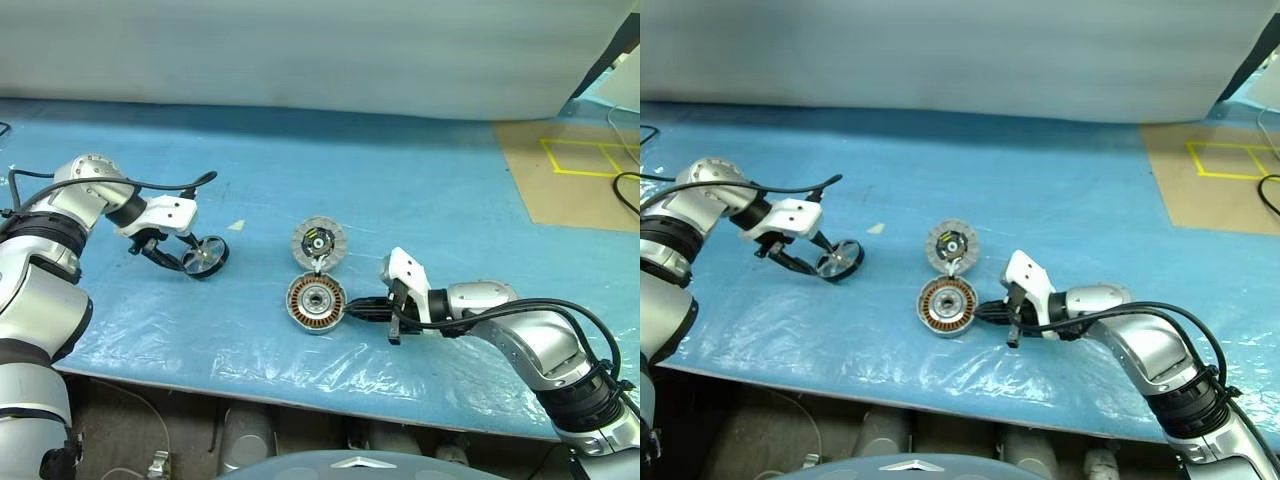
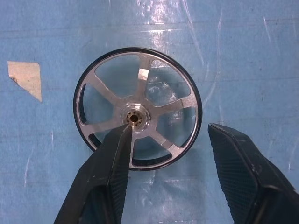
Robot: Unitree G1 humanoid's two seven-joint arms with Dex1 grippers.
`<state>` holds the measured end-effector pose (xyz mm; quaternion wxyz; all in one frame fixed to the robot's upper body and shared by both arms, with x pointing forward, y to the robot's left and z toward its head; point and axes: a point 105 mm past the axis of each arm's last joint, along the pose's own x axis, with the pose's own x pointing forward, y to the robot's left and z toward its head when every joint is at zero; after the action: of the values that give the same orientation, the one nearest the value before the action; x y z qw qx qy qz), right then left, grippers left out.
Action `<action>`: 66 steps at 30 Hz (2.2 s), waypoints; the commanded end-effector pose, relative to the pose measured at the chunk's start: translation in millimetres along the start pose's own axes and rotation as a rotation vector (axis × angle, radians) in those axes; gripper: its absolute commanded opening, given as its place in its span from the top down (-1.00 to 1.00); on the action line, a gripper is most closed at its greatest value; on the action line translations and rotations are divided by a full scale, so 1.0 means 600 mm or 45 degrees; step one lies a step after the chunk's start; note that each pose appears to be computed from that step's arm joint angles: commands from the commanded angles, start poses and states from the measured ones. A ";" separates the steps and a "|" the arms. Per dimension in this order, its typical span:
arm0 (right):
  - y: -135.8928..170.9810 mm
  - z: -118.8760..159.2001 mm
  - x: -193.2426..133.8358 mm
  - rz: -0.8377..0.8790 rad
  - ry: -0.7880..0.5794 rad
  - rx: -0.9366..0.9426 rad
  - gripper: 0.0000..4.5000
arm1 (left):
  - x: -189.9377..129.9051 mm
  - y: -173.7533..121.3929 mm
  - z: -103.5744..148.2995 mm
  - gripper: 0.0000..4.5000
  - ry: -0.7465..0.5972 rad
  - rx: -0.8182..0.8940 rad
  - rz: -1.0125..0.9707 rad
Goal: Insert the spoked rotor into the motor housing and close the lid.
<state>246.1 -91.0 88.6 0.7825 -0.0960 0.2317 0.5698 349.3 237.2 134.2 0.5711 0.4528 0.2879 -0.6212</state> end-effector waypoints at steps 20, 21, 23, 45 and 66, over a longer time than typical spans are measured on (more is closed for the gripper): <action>0.005 0.011 -0.003 -0.024 -0.021 -0.021 1.00 | -0.010 0.025 0.017 -0.20 -0.023 0.038 0.083; 0.005 0.011 -0.003 -0.023 -0.020 -0.021 1.00 | -0.015 0.028 0.020 -0.20 -0.039 0.030 0.100; 0.006 0.010 -0.004 -0.024 -0.018 -0.021 1.00 | -0.026 0.036 0.028 -0.20 -0.093 -0.006 0.146; 0.006 0.005 -0.005 -0.058 -0.017 0.000 1.00 | 0.002 0.036 0.007 -0.20 0.057 0.052 0.144; 0.007 0.005 -0.006 -0.087 -0.016 0.006 1.00 | 0.039 0.024 -0.013 -0.20 0.094 0.030 0.131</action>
<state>243.3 -92.2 83.0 0.7996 -0.0953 0.2442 0.5403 367.5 225.4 111.2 0.5833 0.4940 0.2751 -0.5831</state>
